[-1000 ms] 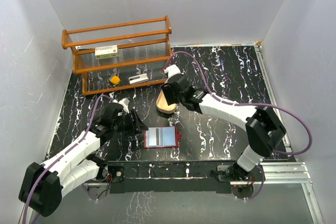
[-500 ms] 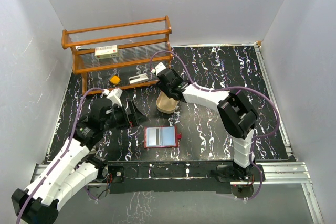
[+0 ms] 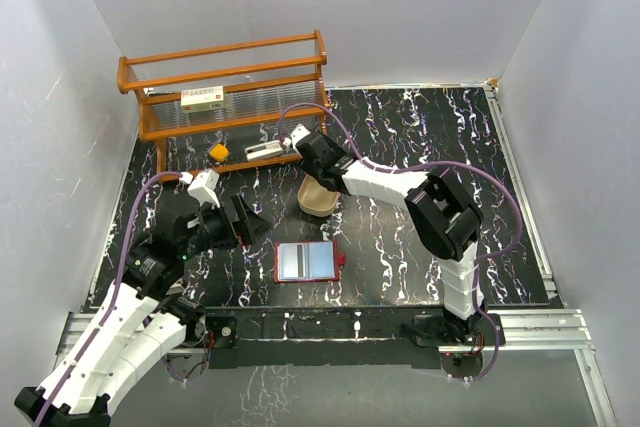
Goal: Put the credit cards into the card holder
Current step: Pick up the credit card from the storage box.
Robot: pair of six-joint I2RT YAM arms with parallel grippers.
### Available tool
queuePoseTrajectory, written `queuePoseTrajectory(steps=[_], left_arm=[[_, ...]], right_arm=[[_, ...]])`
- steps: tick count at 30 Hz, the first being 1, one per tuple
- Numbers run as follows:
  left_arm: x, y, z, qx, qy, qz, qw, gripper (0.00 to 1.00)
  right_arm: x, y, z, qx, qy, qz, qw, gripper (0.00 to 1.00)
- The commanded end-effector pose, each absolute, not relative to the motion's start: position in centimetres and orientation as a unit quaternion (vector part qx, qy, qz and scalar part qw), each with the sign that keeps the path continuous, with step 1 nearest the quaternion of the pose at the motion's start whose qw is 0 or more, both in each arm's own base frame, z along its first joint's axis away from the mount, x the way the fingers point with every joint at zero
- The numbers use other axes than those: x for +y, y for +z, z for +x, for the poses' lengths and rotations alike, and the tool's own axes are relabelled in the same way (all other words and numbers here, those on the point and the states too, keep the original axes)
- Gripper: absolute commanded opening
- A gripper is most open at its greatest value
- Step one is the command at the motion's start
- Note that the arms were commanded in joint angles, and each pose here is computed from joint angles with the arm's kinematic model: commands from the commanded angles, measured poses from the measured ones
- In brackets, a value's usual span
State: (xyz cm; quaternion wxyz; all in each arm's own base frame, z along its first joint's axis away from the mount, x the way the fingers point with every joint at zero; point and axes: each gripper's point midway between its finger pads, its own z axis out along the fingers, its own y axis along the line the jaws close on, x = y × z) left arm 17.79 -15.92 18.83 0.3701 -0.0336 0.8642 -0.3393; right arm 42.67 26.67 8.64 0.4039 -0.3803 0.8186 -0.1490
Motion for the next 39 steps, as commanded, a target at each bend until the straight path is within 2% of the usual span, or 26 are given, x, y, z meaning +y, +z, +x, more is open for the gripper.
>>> queuePoseTrajectory(steps=[1,22,31,39], left_arm=[[-15.7,18.6,17.8,0.867,-0.332,-0.032,0.37,0.99],[-16.0,18.7,17.8,0.863,-0.34,-0.026,0.372,0.99],[-16.1,18.8,17.9,0.861,-0.343,-0.025,0.375,0.99],[-16.2,18.7,17.9,0.861,-0.345,-0.025,0.373,0.99]], right_arm=[[27.6,11.3,44.7,0.802,-0.154,-0.369,0.444,0.5],[27.1,9.7,45.2,0.803,-0.164,-0.381,0.427,0.54],[26.9,11.3,45.8,0.799,-0.173,-0.368,0.443,0.45],[27.2,12.8,46.1,0.794,-0.17,-0.368,0.452,0.43]])
